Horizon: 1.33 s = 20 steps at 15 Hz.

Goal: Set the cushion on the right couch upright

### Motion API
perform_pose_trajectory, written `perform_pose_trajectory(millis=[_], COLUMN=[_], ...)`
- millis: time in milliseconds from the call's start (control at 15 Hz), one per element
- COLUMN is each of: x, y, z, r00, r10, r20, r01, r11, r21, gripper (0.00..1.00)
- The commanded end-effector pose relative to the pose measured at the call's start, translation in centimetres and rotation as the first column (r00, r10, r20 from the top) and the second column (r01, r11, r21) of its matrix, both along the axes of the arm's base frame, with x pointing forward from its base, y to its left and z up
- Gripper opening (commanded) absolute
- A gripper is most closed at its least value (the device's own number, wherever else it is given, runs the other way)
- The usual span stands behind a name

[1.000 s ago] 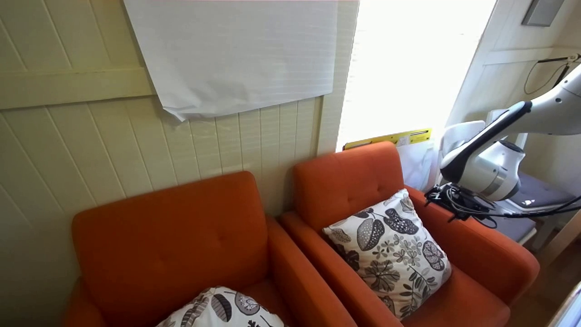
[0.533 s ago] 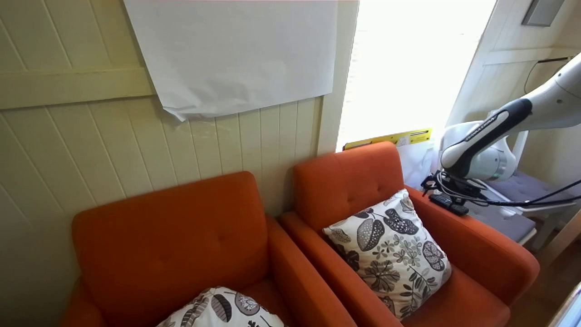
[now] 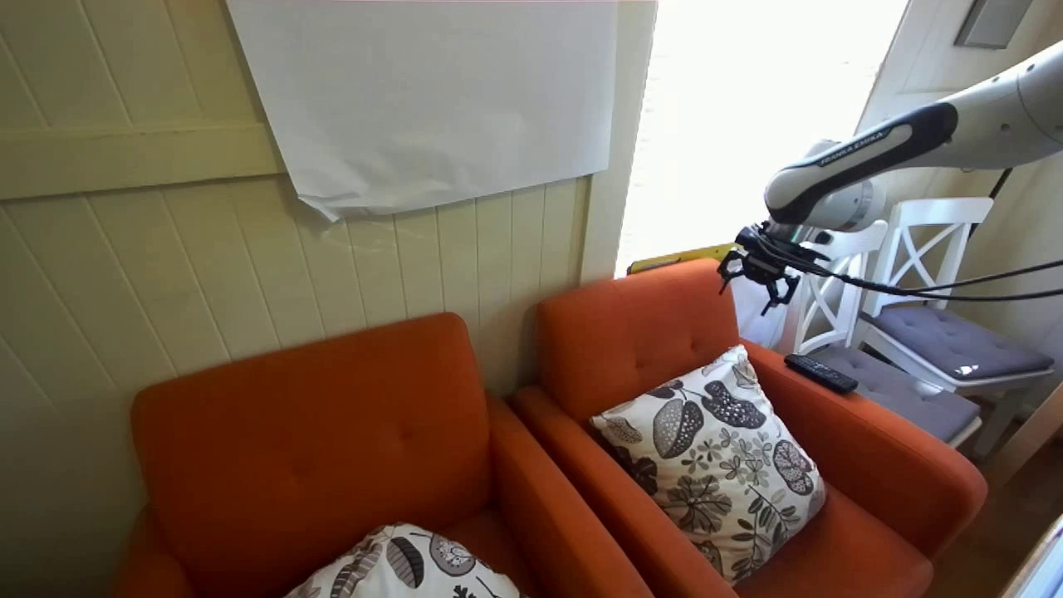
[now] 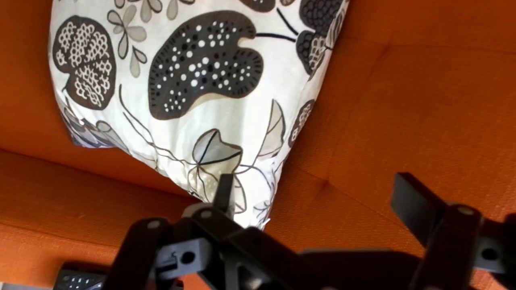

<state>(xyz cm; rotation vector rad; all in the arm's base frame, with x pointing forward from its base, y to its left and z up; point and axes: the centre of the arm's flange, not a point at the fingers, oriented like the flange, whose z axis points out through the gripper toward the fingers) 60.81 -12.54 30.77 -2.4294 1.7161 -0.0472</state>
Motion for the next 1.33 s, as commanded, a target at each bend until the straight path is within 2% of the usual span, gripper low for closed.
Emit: perform_pose_trajectory(millis=[0, 333, 733, 1267], x=[7.2, 9.3, 7.2, 4.8], y=[-1.2, -2.5, -4.6, -6.5], z=[-0.1, -2.6, -10.0, -17.0], r00=[0.995, 0.979, 0.975, 0.974], r10=[-0.062, -0.129, -0.087, -0.04], r20=[-0.083, -0.16, -0.204, -0.222], r01=[0.062, 0.123, 0.08, 0.034], r11=[0.998, 0.991, 0.996, 0.999], r21=[0.005, -0.044, -0.042, -0.032], gripper=[1.0, 1.0, 1.0, 1.0])
